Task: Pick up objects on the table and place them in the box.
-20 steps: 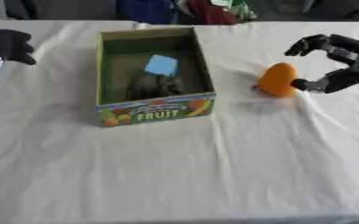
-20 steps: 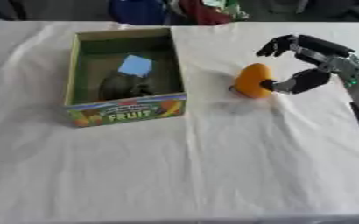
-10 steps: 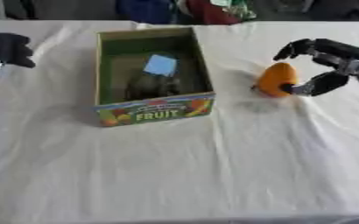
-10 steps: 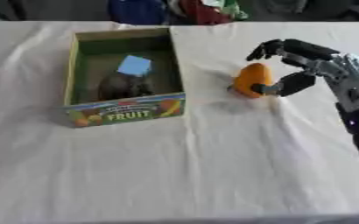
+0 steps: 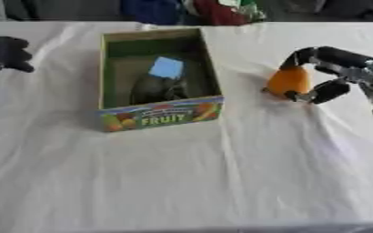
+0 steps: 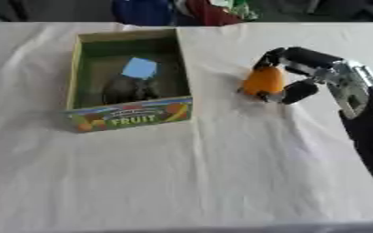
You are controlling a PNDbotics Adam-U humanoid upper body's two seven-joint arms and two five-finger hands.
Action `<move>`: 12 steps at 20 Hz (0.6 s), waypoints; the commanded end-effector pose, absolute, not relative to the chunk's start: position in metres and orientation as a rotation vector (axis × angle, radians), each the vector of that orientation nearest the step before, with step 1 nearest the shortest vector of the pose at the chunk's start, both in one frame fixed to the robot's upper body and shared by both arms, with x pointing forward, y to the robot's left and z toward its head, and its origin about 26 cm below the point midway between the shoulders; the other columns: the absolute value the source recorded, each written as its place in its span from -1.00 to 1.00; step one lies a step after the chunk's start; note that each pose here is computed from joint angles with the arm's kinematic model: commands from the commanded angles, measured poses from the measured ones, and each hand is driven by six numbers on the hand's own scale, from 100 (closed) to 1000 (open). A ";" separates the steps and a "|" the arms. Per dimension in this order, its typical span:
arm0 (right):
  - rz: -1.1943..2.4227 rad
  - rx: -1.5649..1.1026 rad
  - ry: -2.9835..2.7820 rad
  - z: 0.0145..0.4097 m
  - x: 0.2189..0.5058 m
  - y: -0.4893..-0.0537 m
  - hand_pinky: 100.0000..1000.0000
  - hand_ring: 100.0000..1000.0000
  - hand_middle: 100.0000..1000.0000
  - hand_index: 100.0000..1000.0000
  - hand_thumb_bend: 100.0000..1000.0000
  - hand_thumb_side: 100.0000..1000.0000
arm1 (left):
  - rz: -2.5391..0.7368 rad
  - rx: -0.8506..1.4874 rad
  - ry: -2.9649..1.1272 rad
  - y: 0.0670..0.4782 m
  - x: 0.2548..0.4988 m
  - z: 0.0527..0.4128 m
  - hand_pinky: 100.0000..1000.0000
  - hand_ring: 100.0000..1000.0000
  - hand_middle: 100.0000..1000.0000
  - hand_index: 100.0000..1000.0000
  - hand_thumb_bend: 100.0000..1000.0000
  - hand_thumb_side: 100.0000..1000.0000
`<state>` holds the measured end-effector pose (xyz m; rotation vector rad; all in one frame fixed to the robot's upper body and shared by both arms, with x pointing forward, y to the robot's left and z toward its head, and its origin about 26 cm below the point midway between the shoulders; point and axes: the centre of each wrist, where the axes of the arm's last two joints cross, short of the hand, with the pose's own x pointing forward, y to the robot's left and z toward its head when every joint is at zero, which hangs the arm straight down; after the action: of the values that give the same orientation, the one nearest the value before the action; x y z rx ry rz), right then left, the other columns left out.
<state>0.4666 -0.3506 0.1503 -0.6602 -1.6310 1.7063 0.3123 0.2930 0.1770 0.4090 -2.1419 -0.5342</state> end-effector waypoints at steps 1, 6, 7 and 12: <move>1.681 -0.741 -1.619 0.159 0.468 -0.361 0.43 0.39 0.29 0.52 -0.56 -0.44 | -0.544 0.426 -2.162 0.295 0.311 0.185 0.22 -0.02 0.00 0.37 -0.49 0.88; 1.622 -0.812 -1.651 0.159 0.468 -0.366 0.31 0.05 -0.05 0.23 -0.63 -0.40 | -0.540 0.427 -2.156 0.295 0.311 0.183 0.22 -0.02 0.00 0.37 -0.53 0.90; 1.602 -0.827 -1.672 0.161 0.468 -0.366 0.26 -0.06 -0.17 0.10 -0.74 -0.47 | -0.539 0.427 -2.156 0.295 0.311 0.183 0.22 -0.02 0.00 0.37 -0.54 0.90; 1.449 -0.877 -1.821 0.174 0.467 -0.369 0.10 -0.30 -0.44 -0.20 -1.00 -0.79 | -0.532 0.425 -2.153 0.295 0.311 0.181 0.22 -0.02 -0.01 0.37 -0.55 0.91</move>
<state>0.4659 -0.3632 0.1508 -0.8166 -1.7569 1.4929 0.3121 0.2922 0.1746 0.4036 -2.1372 -0.5273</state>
